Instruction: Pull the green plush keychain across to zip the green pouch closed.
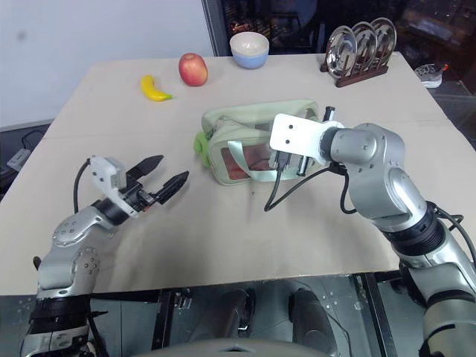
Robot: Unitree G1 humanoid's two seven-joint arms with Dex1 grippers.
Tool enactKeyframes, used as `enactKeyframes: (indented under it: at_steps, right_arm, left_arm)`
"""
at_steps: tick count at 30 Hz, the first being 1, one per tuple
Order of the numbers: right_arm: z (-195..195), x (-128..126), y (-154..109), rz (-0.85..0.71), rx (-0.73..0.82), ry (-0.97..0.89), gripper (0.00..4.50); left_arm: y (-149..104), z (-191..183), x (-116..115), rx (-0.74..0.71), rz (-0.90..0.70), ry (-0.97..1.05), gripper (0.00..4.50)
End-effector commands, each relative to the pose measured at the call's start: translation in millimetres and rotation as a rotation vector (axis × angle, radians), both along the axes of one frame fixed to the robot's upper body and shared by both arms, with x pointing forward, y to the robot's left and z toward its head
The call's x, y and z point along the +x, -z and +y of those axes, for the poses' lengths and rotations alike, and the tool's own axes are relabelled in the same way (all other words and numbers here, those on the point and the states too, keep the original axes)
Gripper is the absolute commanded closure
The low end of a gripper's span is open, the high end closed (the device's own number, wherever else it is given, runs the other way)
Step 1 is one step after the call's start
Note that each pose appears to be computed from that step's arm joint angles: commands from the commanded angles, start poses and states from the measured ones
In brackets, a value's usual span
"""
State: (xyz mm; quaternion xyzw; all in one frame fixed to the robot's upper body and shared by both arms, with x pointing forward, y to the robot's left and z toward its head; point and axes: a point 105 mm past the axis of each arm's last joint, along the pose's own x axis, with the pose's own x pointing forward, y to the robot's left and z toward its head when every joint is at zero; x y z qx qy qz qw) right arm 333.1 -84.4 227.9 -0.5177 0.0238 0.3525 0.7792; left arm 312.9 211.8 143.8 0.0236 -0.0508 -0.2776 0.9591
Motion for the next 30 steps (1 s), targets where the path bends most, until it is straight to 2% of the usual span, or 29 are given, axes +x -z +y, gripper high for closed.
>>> enactKeyframes:
  at_steps: [1, 5, 10, 13, 15, 18, 20, 21, 24, 28, 30]
  right_arm:
    - [3.8, -5.8, -10.8, -0.051, 0.022, -0.018, 4.43]
    - [4.1, -6.3, -8.5, -0.050, 0.023, -0.020, 4.43]
    - [4.2, -4.8, -8.0, -0.055, 0.029, -0.016, 4.43]
    - [4.7, -4.5, -7.5, -0.054, 0.033, -0.016, 4.50]
    - [4.8, -4.4, -7.6, -0.053, 0.037, -0.015, 4.50]
    - [4.3, -4.0, -7.4, -0.053, 0.041, -0.012, 4.50]
    - [4.6, -3.7, -7.3, -0.051, 0.048, -0.010, 4.50]
    - [4.6, -3.4, -6.7, -0.050, 0.050, -0.009, 4.50]
    - [4.5, -2.8, -5.5, -0.048, 0.052, -0.008, 4.50]
    - [6.7, -1.3, -4.4, -0.045, 0.060, -0.012, 4.50]
    - [7.6, -0.5, -3.9, -0.046, 0.061, -0.015, 4.50]
  left_arm:
    - [-6.1, -9.2, 7.8, -0.004, -0.024, -0.011, 0.00]
    - [-5.7, -22.2, 22.1, -0.026, -0.027, -0.041, 0.00]
    - [-5.1, -44.1, 33.5, 0.043, -0.067, -0.030, 0.00]
    - [-5.7, -48.2, 37.6, 0.092, -0.097, -0.041, 0.71]
    - [-4.7, -48.7, 37.4, 0.090, -0.103, -0.040, 1.73]
    - [-7.4, -43.8, 37.3, 0.093, -0.130, -0.060, 2.90]
    - [-12.6, -37.8, 37.1, 0.115, -0.165, -0.077, 4.08]
    - [-16.8, -33.7, 37.1, 0.135, -0.191, -0.090, 4.37]
    - [-28.0, -25.7, 37.5, 0.185, -0.258, -0.119, 4.46]
    - [-61.1, -16.2, 37.8, 0.271, -0.419, -0.167, 4.46]
    - [-60.4, -15.9, 39.7, 0.281, -0.407, -0.159, 4.46]
